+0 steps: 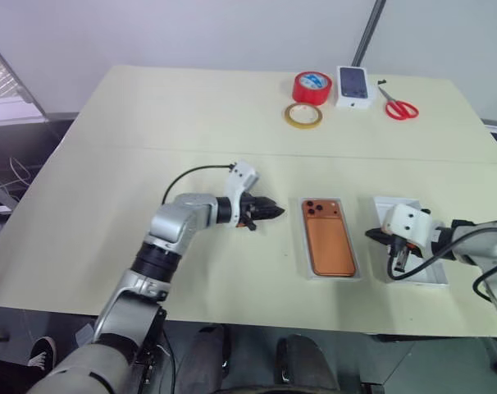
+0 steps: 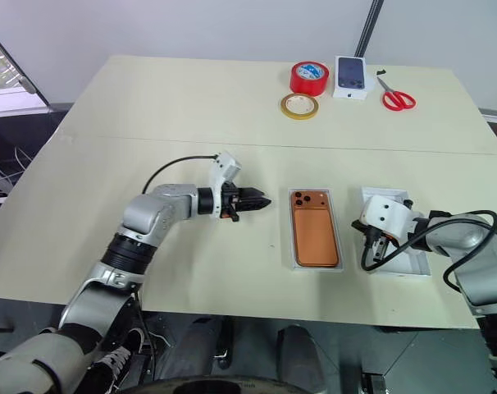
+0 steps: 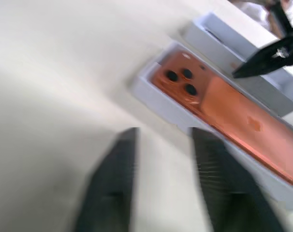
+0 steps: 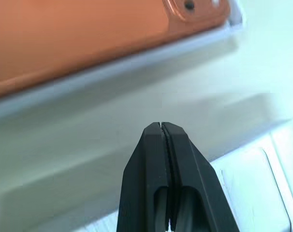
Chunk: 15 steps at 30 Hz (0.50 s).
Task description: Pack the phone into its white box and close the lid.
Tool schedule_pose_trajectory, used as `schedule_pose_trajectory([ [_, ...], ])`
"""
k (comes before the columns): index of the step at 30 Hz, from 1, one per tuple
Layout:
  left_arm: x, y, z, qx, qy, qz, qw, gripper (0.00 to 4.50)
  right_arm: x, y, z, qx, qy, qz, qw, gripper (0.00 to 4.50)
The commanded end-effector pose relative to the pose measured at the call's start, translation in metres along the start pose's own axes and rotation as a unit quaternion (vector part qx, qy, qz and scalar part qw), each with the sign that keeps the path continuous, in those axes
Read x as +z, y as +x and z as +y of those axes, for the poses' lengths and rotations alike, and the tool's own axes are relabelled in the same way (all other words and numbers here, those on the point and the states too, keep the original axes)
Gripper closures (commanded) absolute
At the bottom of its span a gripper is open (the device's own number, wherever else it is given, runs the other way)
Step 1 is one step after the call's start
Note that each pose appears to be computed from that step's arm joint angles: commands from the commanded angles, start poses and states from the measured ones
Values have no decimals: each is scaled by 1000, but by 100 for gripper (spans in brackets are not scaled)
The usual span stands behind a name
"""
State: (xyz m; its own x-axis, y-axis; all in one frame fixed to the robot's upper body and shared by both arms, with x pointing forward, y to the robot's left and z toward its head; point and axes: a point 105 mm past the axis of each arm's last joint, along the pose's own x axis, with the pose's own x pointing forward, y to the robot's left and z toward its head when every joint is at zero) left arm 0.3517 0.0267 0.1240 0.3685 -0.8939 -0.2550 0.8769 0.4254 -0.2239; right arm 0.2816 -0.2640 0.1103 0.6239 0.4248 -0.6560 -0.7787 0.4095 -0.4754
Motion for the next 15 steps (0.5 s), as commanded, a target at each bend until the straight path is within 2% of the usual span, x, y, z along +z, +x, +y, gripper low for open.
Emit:
schedule_pose_trajectory([
  [1, 25, -14, -5, -12, 33, -47, 998, 71, -6, -12, -6, -9, 5, 8, 1000, 450],
  [2, 27, -18, -4, -12, 31, -51, 998, 20, -7, -14, -6, -9, 12, 8, 1000, 450],
  [4, 30, -24, -3, -11, 33, -65, 997, 4, -10, -17, -6, -6, 19, 11, 1000, 450],
  [5, 31, -29, -5, -20, 33, -70, 997, 0, -11, -18, -7, -8, 18, 13, 1000, 394],
  [7, 29, -37, -8, -33, 43, -76, 996, 0, -11, -21, -10, -14, 7, 17, 1000, 310],
  [11, 27, -51, -14, -50, 71, -82, 993, 0, -7, -27, -10, -10, 17, 10, 1000, 93],
  [12, 28, -56, -15, -50, 98, -85, 990, 0, 0, -28, -12, -16, 24, -10, 1000, 42],
  [13, 30, -62, -14, -39, 135, -94, 986, 0, 11, -29, -16, -28, 39, -39, 998, 2],
  [15, 33, -73, -14, -32, 193, -112, 974, 0, 29, -33, -22, -47, 77, -83, 992, 2],
])
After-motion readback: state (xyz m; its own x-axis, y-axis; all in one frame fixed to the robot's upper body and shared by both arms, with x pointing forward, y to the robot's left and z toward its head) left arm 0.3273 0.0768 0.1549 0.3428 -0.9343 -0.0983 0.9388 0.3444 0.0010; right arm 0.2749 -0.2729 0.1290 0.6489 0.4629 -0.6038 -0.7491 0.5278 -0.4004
